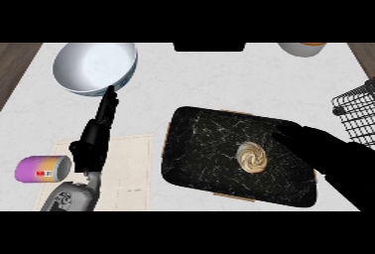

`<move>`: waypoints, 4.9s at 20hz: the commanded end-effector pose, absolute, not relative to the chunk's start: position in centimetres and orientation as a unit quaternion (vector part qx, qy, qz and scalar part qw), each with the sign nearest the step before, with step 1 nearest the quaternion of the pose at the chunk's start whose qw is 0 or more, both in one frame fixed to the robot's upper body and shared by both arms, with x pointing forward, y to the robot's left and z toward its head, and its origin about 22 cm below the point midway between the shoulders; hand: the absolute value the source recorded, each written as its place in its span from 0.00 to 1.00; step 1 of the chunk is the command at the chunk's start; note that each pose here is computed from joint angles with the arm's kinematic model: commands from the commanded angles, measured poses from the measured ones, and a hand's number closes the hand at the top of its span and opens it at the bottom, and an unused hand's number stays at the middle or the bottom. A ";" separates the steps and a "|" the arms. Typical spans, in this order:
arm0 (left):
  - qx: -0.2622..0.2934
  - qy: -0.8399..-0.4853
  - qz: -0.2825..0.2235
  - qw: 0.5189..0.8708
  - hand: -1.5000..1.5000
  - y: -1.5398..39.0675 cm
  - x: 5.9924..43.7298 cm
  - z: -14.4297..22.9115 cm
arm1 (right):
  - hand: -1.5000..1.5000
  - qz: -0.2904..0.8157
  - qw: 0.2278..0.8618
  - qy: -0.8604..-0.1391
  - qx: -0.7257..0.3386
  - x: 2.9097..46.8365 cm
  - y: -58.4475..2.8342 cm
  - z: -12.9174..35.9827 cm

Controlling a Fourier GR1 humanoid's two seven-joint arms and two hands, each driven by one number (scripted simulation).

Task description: Pick the cupcake from the tray and place it in the tiered basket

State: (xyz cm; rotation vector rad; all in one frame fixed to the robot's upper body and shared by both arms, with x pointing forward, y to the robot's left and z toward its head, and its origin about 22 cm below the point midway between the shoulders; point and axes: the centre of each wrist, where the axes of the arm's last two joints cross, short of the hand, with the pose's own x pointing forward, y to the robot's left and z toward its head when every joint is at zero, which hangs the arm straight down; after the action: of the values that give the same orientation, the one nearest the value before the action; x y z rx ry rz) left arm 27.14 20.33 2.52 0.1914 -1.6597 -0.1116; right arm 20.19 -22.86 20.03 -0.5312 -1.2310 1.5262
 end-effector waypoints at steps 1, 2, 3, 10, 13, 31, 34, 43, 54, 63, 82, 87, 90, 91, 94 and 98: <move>0.085 -0.735 -0.047 0.672 0.50 18.8 26.9 2.7 | 0.00 0.664 0.492 -0.512 -0.235 20.8 -21.6 18.9; 0.095 -0.741 -0.044 0.663 0.50 19.0 28.8 2.2 | 0.00 0.670 0.483 -0.511 -0.237 21.0 -22.0 20.1; 0.078 -0.734 -0.047 0.673 0.50 21.2 26.5 2.4 | 0.00 0.661 0.487 -0.516 -0.244 20.7 -21.1 19.0; 0.086 -0.735 -0.055 0.671 0.50 21.1 26.7 3.6 | 0.00 0.631 0.514 -0.507 -0.286 21.6 -21.4 17.1; 0.086 -0.739 -0.053 0.666 0.50 19.3 26.5 3.7 | 0.00 0.626 0.526 -0.507 -0.274 22.3 -22.6 16.4; 0.088 -0.740 -0.040 0.666 0.50 20.9 25.9 2.9 | 0.00 0.635 0.533 -0.512 -0.225 23.2 -22.7 12.9; 0.092 -0.734 -0.046 0.671 0.50 19.6 28.4 2.8 | 0.00 0.646 0.534 -0.500 -0.218 24.5 -21.9 9.1; 0.090 -0.737 -0.049 0.668 0.50 20.1 26.5 2.5 | 0.00 0.649 0.539 -0.489 -0.220 25.1 -21.7 9.2; 0.081 -0.733 -0.049 0.673 0.50 21.0 27.1 3.1 | 0.00 0.645 0.554 -0.482 -0.210 26.6 -20.5 9.3; 0.084 -0.737 -0.045 0.669 0.50 19.8 27.7 2.7 | 0.00 0.633 0.564 -0.488 -0.205 26.2 -19.2 4.0; 0.094 -0.732 -0.046 0.673 0.50 20.3 26.8 4.1 | 1.00 0.612 0.491 -0.539 -0.307 24.8 -22.0 1.0; 0.116 -0.735 -0.030 0.667 0.50 22.3 26.7 3.1 | 1.00 0.651 0.507 -0.421 -0.376 18.3 -35.2 0.5; 0.102 -0.736 -0.031 0.669 0.50 20.8 26.3 3.5 | 1.00 0.623 0.504 -0.434 -0.412 15.1 -38.5 1.3; 0.092 -0.732 -0.037 0.674 0.50 20.4 26.1 2.4 | 1.00 0.615 0.506 -0.431 -0.425 14.7 -39.3 1.9; 0.100 -0.734 -0.042 0.670 0.50 21.5 25.2 2.3 | 1.00 0.574 0.507 -0.448 -0.461 12.3 -42.0 4.0; 0.093 -0.734 -0.035 0.672 0.50 22.1 25.8 2.8 | 1.00 0.514 0.505 -0.481 -0.499 11.6 -44.9 8.4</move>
State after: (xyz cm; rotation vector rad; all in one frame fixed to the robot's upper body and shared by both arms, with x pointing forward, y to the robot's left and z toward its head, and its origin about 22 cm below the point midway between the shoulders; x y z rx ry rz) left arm 26.17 21.09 2.85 0.2161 -1.6491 -0.0798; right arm 13.16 -42.03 5.00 -1.1108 -1.1279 1.3300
